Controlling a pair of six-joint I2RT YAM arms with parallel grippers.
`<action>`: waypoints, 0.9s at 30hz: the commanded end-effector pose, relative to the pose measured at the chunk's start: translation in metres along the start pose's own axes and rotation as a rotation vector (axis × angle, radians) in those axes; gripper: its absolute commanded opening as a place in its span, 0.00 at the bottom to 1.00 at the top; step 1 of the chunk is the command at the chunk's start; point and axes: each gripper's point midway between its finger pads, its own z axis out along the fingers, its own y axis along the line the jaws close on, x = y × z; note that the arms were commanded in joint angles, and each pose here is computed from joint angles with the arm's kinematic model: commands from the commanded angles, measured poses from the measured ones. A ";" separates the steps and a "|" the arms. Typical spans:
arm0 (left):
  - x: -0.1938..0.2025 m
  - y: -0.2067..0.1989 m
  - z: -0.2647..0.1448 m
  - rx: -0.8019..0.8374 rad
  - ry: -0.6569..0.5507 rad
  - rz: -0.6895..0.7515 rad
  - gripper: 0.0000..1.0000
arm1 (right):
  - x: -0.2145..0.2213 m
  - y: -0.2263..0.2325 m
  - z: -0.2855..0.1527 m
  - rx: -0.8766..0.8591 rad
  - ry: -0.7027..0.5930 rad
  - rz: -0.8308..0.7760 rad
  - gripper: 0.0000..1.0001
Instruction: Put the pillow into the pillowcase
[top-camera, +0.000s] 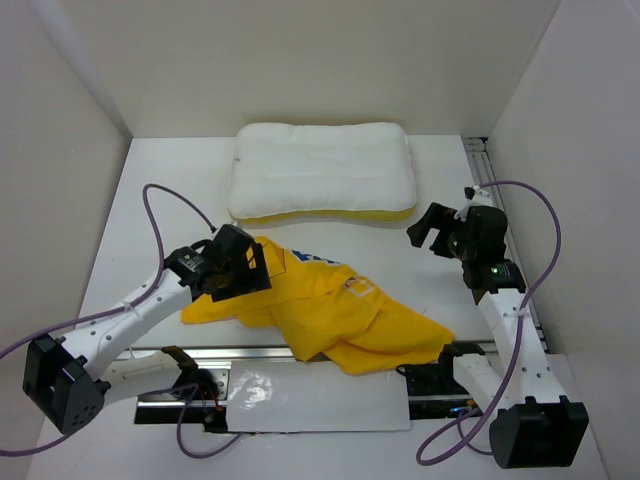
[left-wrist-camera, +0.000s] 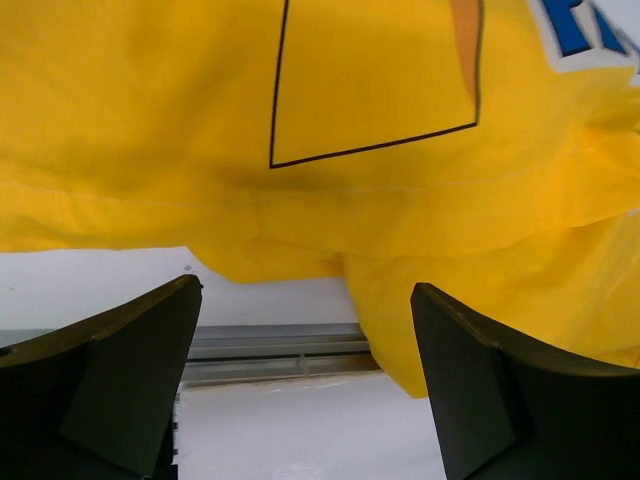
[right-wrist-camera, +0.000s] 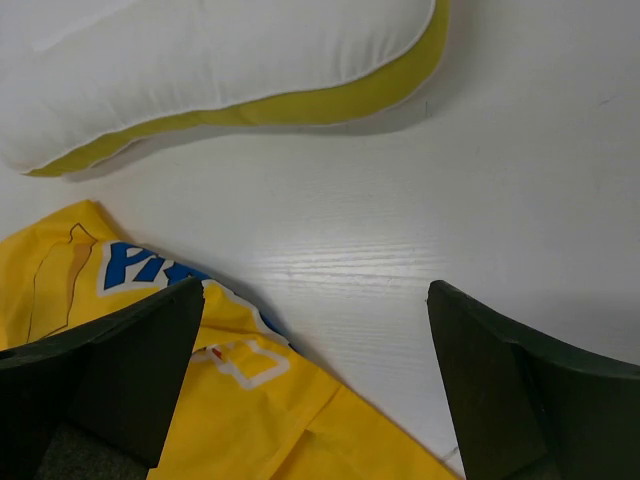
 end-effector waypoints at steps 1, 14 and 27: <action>0.005 0.006 0.002 0.011 -0.001 -0.003 0.99 | -0.008 0.000 0.000 0.002 -0.035 -0.003 1.00; 0.043 0.032 0.038 -0.057 0.126 -0.076 0.99 | 0.069 0.077 0.032 -0.287 0.264 -0.151 1.00; 0.055 0.040 0.059 -0.128 0.178 -0.156 0.92 | 0.158 0.115 0.074 -0.140 0.437 -0.394 0.82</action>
